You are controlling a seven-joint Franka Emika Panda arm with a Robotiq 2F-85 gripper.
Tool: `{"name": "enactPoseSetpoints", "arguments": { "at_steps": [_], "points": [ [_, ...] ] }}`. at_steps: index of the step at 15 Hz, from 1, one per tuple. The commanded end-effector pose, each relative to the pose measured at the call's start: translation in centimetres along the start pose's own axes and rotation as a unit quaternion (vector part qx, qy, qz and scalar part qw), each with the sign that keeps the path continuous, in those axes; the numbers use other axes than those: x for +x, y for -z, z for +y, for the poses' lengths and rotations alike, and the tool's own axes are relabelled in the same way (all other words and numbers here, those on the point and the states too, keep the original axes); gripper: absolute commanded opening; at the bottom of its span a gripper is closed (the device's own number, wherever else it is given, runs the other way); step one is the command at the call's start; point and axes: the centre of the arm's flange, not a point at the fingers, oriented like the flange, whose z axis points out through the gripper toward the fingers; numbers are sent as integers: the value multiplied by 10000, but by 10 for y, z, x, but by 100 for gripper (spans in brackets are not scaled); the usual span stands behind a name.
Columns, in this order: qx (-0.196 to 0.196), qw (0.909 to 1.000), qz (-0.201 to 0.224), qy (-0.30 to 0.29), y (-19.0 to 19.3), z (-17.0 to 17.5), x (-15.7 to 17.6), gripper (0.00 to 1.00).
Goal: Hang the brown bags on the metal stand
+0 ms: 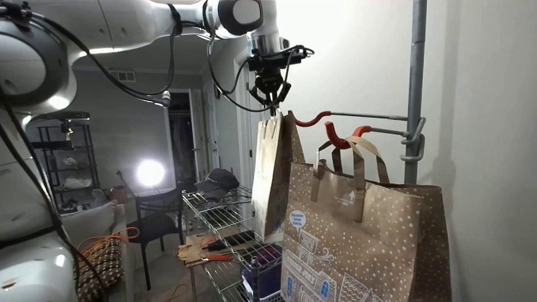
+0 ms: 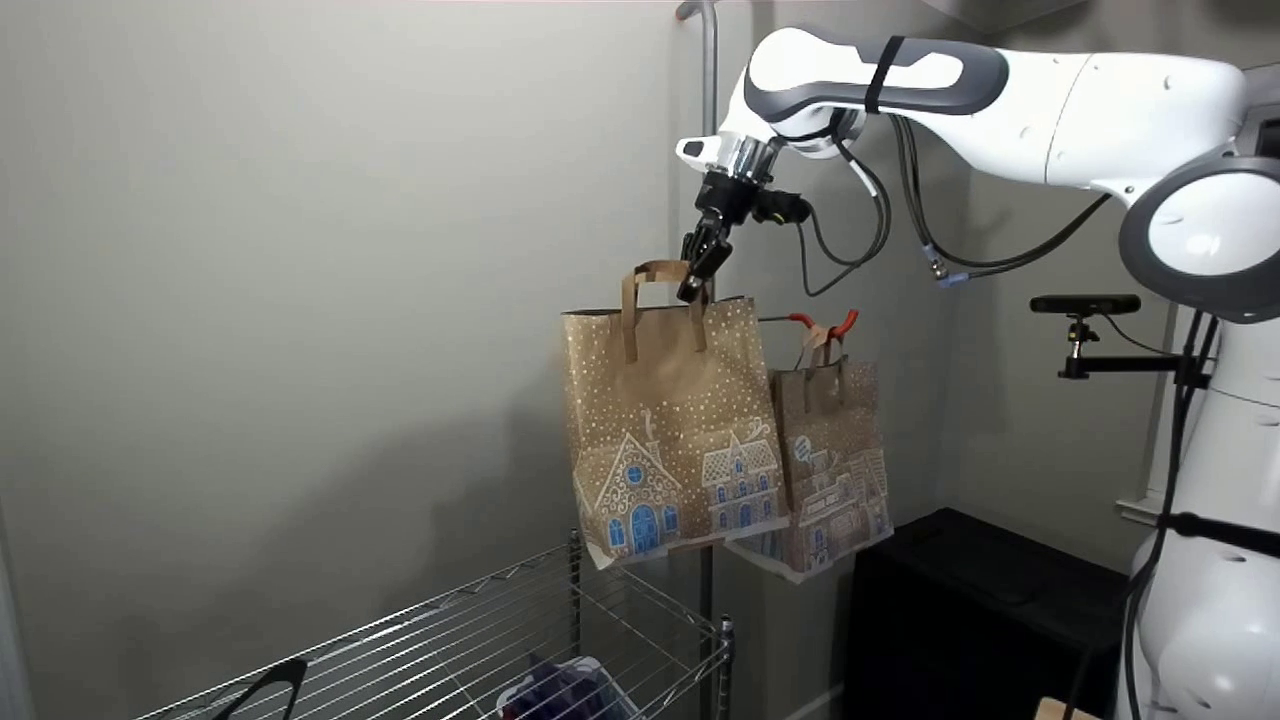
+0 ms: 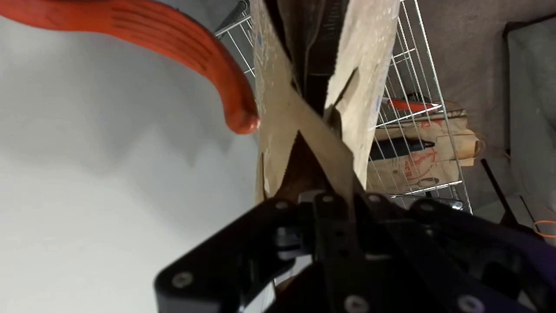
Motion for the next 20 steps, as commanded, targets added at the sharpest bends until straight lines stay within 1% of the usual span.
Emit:
{"name": "enactPoseSetpoints", "arguments": {
  "at_steps": [1,4,8,12,15,18,20],
  "points": [
    [-3,9995,180,-260,5,10,-9,3],
    [-82,9976,237,-647,9,17,-18,4],
    [-203,9945,238,-1001,15,22,-29,3],
    [-380,9875,270,-1505,20,28,-38,3],
    [-558,9812,170,-1840,23,26,-37,3],
    [-673,9785,16,-1950,26,20,-32,3],
    [-647,9804,-19,-1859,31,15,-33,3]
  ]
}}
